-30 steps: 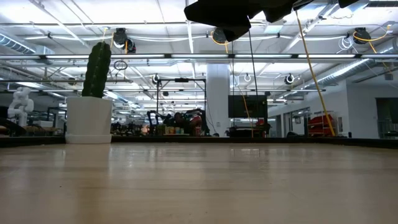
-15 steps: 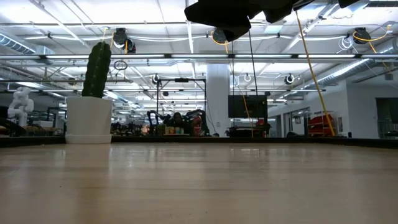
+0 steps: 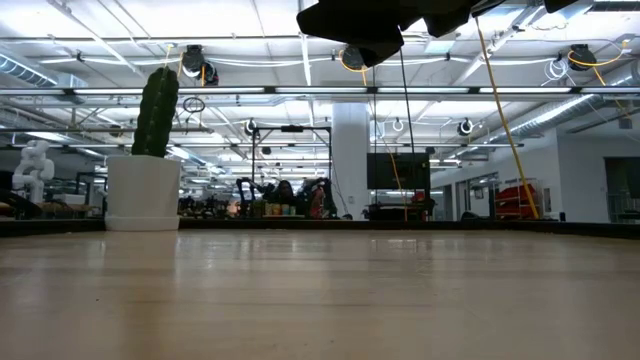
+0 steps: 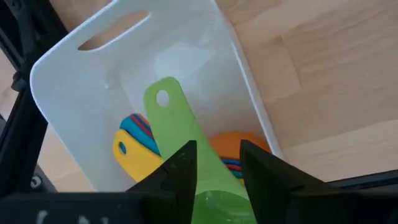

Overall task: Nest measuring cups in basket
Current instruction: Stack the green measuring cup on top of the yellow measuring cup into the white bin

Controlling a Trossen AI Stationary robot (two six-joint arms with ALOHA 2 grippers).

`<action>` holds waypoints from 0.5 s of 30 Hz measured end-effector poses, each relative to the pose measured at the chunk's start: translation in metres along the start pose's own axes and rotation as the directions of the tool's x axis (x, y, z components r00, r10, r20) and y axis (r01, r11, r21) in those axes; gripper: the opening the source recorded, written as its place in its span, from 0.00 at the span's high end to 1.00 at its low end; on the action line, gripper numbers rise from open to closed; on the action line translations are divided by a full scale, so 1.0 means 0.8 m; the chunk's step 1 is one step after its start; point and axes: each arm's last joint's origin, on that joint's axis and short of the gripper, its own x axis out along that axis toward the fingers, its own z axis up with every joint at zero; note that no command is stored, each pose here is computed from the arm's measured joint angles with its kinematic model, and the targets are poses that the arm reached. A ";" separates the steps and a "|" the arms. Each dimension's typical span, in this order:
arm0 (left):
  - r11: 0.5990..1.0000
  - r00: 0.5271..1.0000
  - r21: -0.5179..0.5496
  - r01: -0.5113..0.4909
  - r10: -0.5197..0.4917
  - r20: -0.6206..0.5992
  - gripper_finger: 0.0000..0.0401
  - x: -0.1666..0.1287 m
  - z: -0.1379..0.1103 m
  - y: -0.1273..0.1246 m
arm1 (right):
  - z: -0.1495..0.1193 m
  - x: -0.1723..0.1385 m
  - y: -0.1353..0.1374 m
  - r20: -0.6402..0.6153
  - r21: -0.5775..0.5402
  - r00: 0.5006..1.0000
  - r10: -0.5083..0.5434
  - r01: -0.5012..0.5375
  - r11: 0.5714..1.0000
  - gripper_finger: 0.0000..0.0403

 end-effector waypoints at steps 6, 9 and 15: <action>0.992 0.980 0.090 0.084 -0.098 0.173 0.69 -0.001 0.006 -0.005 | 0.000 0.000 0.000 0.000 -0.006 1.000 0.000 0.000 1.000 0.65; 0.991 0.980 0.114 0.075 -0.094 0.178 0.69 -0.001 0.009 -0.006 | 0.000 0.000 0.000 0.000 -0.007 1.000 0.000 0.000 1.000 0.65; 0.997 0.983 0.063 0.048 -0.059 0.174 0.71 0.002 0.002 0.001 | -0.001 0.000 0.000 -0.010 -0.008 1.000 0.000 0.000 1.000 0.65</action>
